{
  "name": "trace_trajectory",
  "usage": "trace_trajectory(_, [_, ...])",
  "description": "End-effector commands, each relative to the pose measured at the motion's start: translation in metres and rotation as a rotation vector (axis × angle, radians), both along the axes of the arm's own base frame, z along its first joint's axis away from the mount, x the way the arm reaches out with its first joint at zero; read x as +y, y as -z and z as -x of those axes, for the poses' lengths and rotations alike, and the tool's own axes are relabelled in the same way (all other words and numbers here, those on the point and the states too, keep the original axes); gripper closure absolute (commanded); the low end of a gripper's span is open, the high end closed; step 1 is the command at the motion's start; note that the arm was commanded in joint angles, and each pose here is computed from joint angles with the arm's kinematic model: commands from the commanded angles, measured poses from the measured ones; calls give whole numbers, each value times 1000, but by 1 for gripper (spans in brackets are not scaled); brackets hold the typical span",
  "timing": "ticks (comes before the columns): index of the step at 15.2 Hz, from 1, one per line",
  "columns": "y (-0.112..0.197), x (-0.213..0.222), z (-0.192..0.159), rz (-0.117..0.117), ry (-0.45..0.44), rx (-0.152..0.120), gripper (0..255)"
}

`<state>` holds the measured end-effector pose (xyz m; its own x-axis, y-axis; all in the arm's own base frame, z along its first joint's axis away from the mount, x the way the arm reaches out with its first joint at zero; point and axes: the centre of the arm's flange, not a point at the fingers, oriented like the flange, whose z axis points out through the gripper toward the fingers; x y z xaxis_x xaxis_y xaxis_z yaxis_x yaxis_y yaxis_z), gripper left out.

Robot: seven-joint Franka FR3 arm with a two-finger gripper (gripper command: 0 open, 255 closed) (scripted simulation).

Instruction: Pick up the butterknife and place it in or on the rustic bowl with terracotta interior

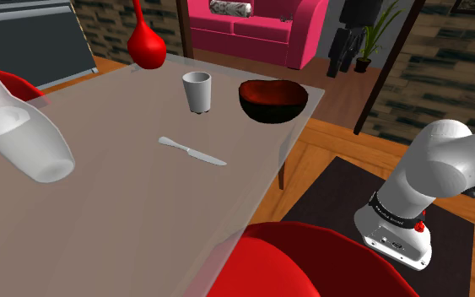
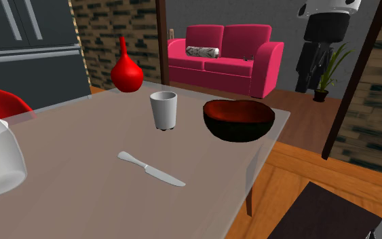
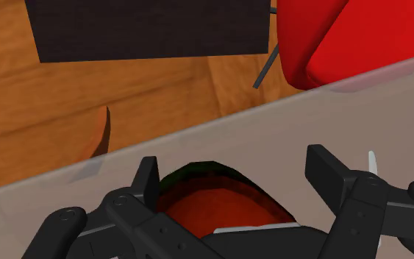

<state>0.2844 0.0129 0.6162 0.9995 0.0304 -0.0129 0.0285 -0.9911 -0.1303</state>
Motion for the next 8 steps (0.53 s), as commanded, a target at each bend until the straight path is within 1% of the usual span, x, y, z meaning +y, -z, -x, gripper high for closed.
trace_trajectory(1, [0, 0, 0, 0, 0, 0, 0])
trace_trajectory(8, [30, 80, -41, 49, -29, -52, 0])
